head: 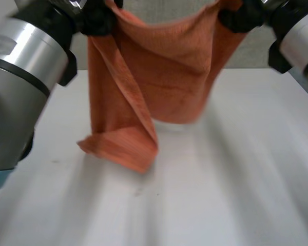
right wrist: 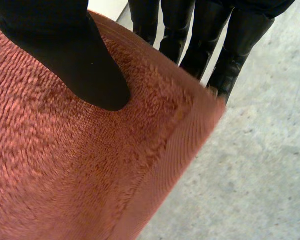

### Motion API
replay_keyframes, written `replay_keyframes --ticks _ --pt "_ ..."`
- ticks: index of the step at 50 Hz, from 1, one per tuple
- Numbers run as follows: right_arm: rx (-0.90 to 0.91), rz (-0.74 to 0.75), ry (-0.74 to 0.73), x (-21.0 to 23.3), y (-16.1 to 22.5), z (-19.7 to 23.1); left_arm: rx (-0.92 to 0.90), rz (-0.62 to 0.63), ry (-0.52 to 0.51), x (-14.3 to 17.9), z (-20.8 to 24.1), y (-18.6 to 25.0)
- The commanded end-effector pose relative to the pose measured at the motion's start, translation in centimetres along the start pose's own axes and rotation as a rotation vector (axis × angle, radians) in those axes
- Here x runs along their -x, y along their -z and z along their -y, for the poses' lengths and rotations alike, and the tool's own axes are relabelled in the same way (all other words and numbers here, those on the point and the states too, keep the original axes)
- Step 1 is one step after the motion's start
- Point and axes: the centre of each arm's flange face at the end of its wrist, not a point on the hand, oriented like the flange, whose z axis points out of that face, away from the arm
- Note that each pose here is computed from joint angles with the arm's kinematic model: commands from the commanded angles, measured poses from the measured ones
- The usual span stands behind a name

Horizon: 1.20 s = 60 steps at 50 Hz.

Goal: Fold the laundry

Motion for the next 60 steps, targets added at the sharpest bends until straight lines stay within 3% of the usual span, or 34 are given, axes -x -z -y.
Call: replay_keyframes --ticks 1,7,12,23,30,40,44,50,53,60 --pt "0.100 0.009 0.013 0.3 0.7 -0.5 0.081 -0.008 0.001 -0.1 -1.3 0.4" --pt "0.203 0.025 0.095 0.8 -0.3 -4.1 0.255 -0.024 0.003 -0.6 -7.5 -0.2" --pt "0.341 -0.032 0.165 0.3 -1.9 -9.7 0.411 -0.010 -0.026 0.2 -15.4 -1.4" --pt "0.477 -0.107 0.219 -0.6 -3.9 -18.3 0.405 -0.019 -0.170 0.1 -23.0 -3.5" --pt "0.442 -0.181 0.255 -1.4 -4.7 -19.8 0.454 -0.026 -0.163 -0.1 -23.5 -2.2" --pt "0.493 -0.168 0.262 -1.1 -4.3 -22.7 0.446 -0.099 -0.069 -3.9 -18.0 2.2" --pt "0.513 -0.162 0.258 -0.9 -3.9 -23.4 0.468 0.006 -0.006 -3.7 -16.5 4.2" --pt "0.526 -0.185 0.260 -2.0 -3.6 -23.4 0.570 0.191 -0.004 -2.7 -17.1 7.1" --pt "0.531 -0.203 0.261 -2.9 -3.5 -23.4 0.601 0.210 0.003 -2.9 -17.5 7.9" --pt "0.539 -0.255 0.265 -5.2 -2.6 -23.2 0.685 0.256 0.125 -3.4 -19.6 9.6"
